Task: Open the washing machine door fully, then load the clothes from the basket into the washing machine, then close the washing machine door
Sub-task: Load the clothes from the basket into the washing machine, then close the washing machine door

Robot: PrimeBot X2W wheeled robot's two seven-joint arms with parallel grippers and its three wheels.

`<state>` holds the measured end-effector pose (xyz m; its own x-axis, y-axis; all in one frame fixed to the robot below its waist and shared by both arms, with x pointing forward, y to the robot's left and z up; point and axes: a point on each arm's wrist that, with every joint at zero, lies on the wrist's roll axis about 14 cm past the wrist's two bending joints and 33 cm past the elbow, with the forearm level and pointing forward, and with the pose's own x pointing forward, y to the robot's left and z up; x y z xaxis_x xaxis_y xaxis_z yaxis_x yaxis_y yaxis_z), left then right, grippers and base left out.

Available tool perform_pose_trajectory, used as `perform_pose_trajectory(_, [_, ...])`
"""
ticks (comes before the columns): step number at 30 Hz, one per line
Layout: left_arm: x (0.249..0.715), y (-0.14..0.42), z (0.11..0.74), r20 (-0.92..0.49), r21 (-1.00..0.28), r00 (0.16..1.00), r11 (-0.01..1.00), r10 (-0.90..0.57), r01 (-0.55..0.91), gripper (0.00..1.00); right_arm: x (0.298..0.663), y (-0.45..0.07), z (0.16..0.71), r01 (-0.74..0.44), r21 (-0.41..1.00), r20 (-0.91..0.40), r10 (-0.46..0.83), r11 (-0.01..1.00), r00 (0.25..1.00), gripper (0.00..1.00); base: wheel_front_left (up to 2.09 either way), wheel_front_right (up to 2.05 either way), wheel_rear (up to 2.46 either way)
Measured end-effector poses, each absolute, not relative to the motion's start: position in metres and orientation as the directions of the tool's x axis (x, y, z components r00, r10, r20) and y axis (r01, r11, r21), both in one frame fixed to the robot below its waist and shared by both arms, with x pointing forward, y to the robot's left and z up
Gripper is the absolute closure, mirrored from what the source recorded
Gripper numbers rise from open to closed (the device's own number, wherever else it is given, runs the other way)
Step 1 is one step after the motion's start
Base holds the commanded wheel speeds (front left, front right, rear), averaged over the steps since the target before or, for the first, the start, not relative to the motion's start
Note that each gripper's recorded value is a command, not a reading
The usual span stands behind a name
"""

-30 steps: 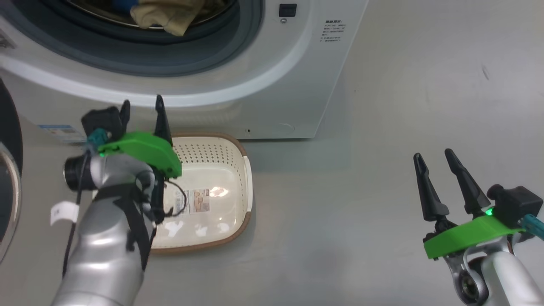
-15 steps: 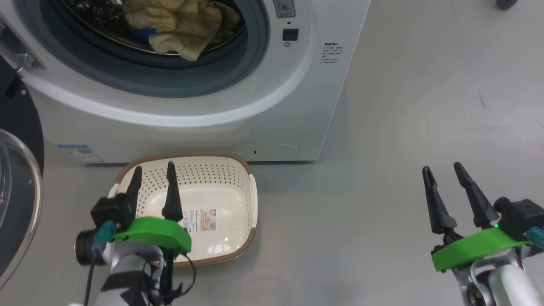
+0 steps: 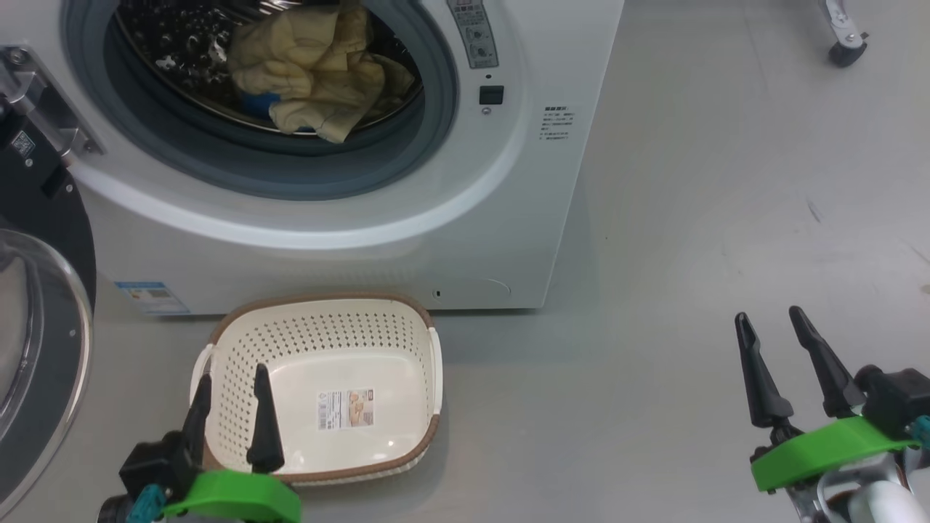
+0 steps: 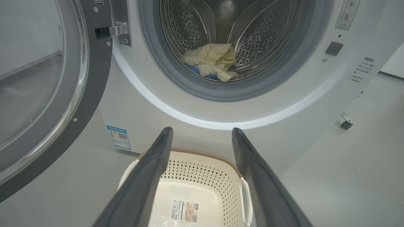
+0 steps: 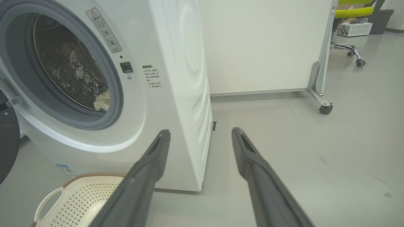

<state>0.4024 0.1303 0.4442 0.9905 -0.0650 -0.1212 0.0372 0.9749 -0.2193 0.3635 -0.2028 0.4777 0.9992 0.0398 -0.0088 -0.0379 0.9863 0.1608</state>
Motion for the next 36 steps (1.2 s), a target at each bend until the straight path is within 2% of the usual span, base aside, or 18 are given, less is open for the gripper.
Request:
perform_pose_trajectory(11, [0.377,0.142,0.448,-0.111,-0.235,0.992,0.972,-0.055,0.027,0.00,0.346,-0.205,0.479,-0.029,0.157,-0.006,0.030,0.987,1.000,0.00,0.00,0.00,0.00])
perform_pose_trajectory(29, [0.380,0.147,0.455,-0.085,-0.212,0.995,0.977,-0.048,0.029,0.00,0.346,-0.201,0.478,-0.033,0.165,-0.010,0.036,0.986,0.999,0.00,-0.01,0.01,0.00])
perform_pose_trajectory(36, [0.380,0.148,0.453,-0.090,-0.202,0.995,0.979,-0.039,0.020,0.00,0.347,-0.199,0.477,-0.037,0.165,-0.013,0.040,0.986,0.999,0.00,-0.82,0.82,0.00])
